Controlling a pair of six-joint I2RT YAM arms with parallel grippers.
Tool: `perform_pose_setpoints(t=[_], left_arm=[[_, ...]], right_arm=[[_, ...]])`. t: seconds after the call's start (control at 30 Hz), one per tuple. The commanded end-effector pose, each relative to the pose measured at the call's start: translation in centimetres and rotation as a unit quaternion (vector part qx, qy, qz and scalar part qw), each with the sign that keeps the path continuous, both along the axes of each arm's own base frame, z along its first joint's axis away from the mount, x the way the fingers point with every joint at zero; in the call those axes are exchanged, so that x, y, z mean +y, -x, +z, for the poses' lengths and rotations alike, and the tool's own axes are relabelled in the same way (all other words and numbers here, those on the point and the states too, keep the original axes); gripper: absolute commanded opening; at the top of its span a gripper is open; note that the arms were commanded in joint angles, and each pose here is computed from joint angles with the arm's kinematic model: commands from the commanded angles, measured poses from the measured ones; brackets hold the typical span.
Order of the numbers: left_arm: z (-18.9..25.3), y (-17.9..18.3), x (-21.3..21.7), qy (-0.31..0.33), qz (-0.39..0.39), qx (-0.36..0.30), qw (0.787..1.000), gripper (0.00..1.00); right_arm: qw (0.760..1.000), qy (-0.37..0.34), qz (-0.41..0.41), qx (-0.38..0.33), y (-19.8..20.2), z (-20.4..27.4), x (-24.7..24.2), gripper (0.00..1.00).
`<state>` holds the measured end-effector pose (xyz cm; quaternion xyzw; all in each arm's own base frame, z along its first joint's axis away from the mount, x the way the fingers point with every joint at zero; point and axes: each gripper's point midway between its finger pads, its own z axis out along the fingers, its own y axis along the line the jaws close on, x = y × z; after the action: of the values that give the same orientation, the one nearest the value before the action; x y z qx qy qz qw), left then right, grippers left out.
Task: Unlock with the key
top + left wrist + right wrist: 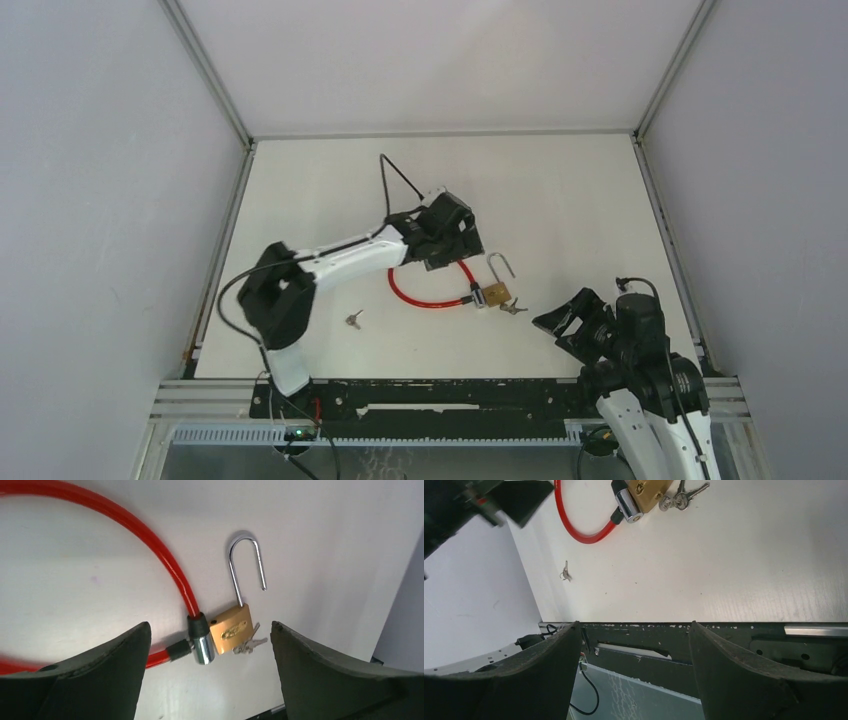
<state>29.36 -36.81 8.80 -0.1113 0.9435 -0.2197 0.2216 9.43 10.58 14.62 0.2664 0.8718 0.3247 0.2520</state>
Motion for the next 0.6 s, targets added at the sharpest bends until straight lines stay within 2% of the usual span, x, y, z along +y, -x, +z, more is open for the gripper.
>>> perform_pose_setpoints(t=[0.0, 0.27, 0.43, 0.57], left_arm=[[5.9, -0.5, 5.5, -0.050, -0.045, -0.121, 0.990, 0.92], [6.6, 1.9, 17.3, -0.156, -0.022, -0.181, 0.971, 0.90], [6.0, 3.8, 23.7, -0.157, 0.041, -0.188, 0.969, 0.90], [3.8, 5.1, 27.5, -0.159, 0.094, -0.166, 0.969, 0.89]], right_arm=[[0.999, -0.001, 0.014, -0.046, -0.9, 2.1, 0.3, 0.84], [0.999, 0.001, 0.019, -0.048, -1.4, 2.5, 0.4, 0.84], [0.999, 0.000, 0.029, -0.032, -2.7, 2.4, 1.1, 0.83], [0.998, -0.018, 0.052, -0.021, -4.6, 1.5, 2.9, 0.83]])
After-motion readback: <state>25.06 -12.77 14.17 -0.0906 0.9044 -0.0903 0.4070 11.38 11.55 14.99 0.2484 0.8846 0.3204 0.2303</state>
